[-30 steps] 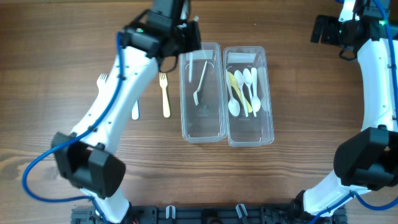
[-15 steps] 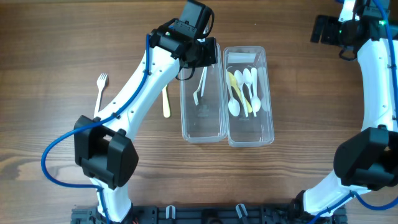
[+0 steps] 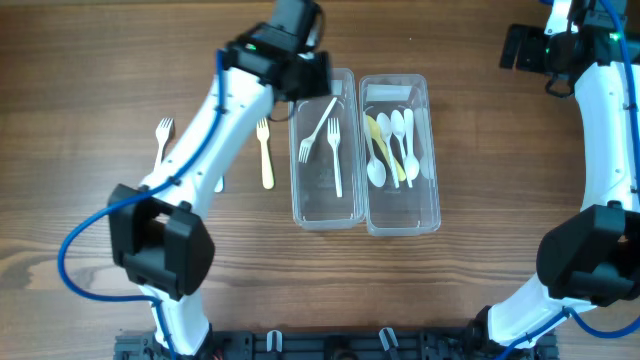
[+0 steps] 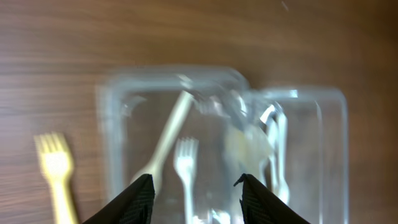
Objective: Pack container
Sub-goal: 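Carry white fork into the left container and release, then lower left gripper onto the yellow fork and grasp it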
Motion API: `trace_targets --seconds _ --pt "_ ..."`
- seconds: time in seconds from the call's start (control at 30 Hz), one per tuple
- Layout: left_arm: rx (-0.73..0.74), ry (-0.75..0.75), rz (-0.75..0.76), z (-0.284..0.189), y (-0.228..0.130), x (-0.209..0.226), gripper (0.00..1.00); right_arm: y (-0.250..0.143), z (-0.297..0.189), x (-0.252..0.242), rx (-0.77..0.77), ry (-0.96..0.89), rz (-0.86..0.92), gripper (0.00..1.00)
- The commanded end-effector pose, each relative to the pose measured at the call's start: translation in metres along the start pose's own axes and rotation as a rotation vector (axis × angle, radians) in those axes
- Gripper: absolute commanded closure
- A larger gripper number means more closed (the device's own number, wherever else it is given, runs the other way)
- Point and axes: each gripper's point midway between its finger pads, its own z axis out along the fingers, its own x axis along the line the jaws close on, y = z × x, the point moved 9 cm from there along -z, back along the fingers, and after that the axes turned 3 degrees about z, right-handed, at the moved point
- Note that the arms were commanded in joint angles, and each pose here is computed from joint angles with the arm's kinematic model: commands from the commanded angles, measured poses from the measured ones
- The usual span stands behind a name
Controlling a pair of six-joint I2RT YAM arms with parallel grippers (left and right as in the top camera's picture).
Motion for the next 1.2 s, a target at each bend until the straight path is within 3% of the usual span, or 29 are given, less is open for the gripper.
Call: trace_targets --seconds 0.0,0.23,0.4,0.67,0.8,0.93,1.17 --pt "-0.138 0.031 -0.061 -0.055 0.028 0.038 0.53 0.004 -0.008 0.001 -0.026 -0.004 -0.015 0.0" --pt "-0.05 0.202 -0.152 -0.058 0.017 0.086 0.55 0.004 -0.008 0.001 -0.026 -0.004 -0.014 0.0" --pt "0.097 0.264 -0.15 -0.018 -0.011 0.095 0.55 0.004 -0.008 0.001 -0.026 -0.004 -0.015 0.0" --pt "0.21 0.306 -0.195 0.031 -0.047 0.114 0.54 0.004 -0.008 0.001 -0.026 -0.004 -0.015 0.0" --pt "0.223 0.31 -0.195 0.047 -0.055 0.12 0.54 0.004 -0.008 0.001 -0.026 -0.004 -0.015 0.0" --pt "0.19 0.278 -0.138 0.057 -0.054 0.12 0.63 0.004 -0.008 0.001 -0.026 -0.004 -0.015 0.0" --pt "0.213 0.279 -0.126 0.068 -0.069 0.126 0.63 0.004 -0.008 0.001 -0.026 -0.004 -0.015 0.0"
